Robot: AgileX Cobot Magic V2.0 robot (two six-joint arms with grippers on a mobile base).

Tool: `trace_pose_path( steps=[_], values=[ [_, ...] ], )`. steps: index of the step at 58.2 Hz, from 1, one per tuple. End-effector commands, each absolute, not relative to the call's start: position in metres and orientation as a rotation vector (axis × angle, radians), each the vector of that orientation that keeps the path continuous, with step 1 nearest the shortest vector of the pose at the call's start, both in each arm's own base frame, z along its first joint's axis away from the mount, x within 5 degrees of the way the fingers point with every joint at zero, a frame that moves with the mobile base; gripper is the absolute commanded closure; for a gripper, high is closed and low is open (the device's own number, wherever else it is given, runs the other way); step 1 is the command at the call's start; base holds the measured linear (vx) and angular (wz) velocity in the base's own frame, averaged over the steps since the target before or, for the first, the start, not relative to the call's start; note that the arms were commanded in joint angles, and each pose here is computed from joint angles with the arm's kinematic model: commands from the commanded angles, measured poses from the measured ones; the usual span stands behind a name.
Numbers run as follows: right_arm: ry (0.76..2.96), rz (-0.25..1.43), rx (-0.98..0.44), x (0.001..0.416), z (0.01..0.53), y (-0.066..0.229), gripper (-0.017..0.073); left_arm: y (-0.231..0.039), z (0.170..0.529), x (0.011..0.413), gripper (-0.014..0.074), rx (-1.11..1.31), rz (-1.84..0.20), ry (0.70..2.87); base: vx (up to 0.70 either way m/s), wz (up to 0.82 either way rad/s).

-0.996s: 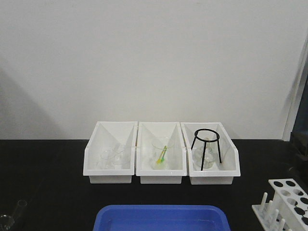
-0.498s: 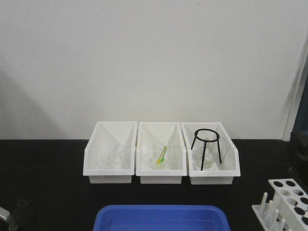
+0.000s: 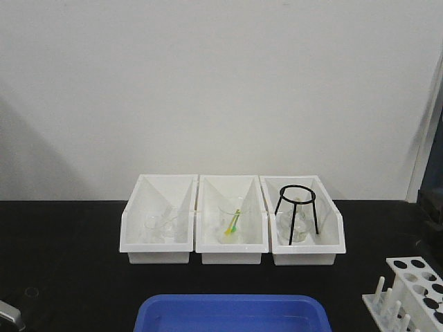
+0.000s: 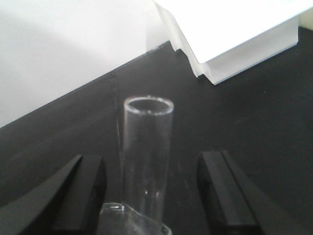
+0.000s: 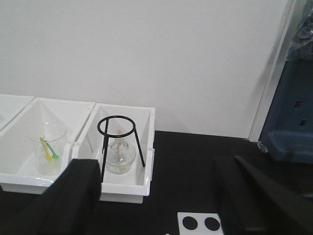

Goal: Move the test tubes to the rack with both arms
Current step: 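Lift the test tube up out of the beaker with the left gripper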

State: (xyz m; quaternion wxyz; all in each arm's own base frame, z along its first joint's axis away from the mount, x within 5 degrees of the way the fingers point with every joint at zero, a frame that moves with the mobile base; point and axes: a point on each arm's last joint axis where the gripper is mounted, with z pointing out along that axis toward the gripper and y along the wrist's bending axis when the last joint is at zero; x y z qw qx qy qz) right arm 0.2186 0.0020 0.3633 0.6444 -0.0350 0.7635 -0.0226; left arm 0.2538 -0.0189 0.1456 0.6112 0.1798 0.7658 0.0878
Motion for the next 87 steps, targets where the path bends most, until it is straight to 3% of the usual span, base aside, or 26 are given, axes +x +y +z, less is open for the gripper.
trace_pose_path(
  steps=[1,11,26,38,58,87],
  values=[
    [1.609,-0.069,-0.084,0.217,0.385,0.002,0.0044,-0.019,0.166,0.260,0.0141,0.372,0.218,1.627,0.00,0.00],
    [1.608,-0.069,-0.084,0.217,0.385,0.002,0.0044,-0.019,0.167,0.260,0.0251,0.371,0.218,1.624,0.00,0.00],
    [1.612,-0.069,-0.084,0.217,0.385,0.002,0.0044,-0.019,0.167,0.259,0.0491,0.366,0.220,1.621,0.00,0.00],
    [1.631,-0.068,-0.086,0.217,0.383,0.002,0.0044,-0.018,0.168,0.259,0.0615,0.359,0.222,1.606,0.00,0.00],
    [1.632,-0.065,-0.083,0.217,0.383,0.002,0.0044,-0.018,0.175,0.258,0.0614,0.228,0.113,1.599,0.00,0.00],
    [1.632,-0.061,-0.079,0.217,0.383,0.002,0.0044,-0.017,0.226,0.238,0.0614,0.222,0.115,1.497,0.00,0.00]
  ],
)
